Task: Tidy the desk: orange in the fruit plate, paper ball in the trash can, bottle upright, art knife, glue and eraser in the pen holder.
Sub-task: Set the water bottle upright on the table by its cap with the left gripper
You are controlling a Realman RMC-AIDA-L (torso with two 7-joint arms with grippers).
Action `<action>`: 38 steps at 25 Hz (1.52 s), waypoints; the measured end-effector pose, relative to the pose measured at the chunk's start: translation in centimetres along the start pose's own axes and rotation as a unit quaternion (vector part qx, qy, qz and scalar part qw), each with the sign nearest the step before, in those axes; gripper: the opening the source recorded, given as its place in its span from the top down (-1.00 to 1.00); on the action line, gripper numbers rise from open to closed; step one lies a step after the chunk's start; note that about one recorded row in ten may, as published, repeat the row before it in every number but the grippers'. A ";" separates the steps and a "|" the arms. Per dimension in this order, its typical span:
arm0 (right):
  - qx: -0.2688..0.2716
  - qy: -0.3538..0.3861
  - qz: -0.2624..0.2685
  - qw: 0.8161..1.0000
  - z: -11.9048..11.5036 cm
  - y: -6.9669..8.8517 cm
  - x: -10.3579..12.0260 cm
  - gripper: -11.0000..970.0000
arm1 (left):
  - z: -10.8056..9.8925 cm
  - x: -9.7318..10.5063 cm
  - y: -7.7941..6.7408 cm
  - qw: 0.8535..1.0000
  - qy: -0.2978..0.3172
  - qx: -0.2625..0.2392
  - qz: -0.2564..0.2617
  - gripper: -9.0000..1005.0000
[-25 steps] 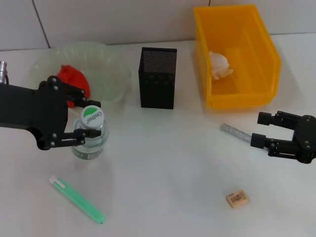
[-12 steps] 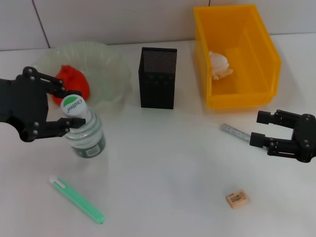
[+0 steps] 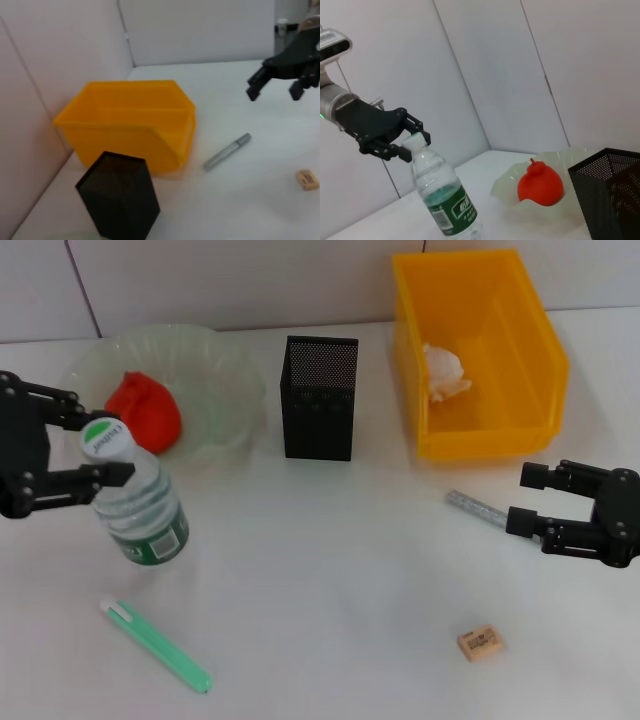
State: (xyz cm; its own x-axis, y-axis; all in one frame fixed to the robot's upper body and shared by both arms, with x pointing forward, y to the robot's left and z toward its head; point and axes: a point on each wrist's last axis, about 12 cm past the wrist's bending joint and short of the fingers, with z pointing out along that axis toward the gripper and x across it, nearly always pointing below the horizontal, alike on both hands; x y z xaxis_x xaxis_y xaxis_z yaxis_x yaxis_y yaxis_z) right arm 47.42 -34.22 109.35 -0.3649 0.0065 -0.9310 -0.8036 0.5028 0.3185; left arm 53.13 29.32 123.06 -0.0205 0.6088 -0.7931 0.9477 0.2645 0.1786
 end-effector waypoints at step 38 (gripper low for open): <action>0.000 0.001 -0.012 1.000 0.0 -0.3 0.1 -0.58 | 0.9 4.4 3.6 0.992 0.000 -0.077 -0.104 -0.01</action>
State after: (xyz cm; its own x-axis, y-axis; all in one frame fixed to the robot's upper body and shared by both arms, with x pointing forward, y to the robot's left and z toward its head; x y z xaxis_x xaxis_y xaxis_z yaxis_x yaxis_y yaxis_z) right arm 47.61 -34.33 109.19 -0.3463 -0.0073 -0.9381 -0.8119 0.5033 0.2958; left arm 56.74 32.33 119.69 -0.2103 0.5288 -0.8223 0.8630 0.4956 0.0981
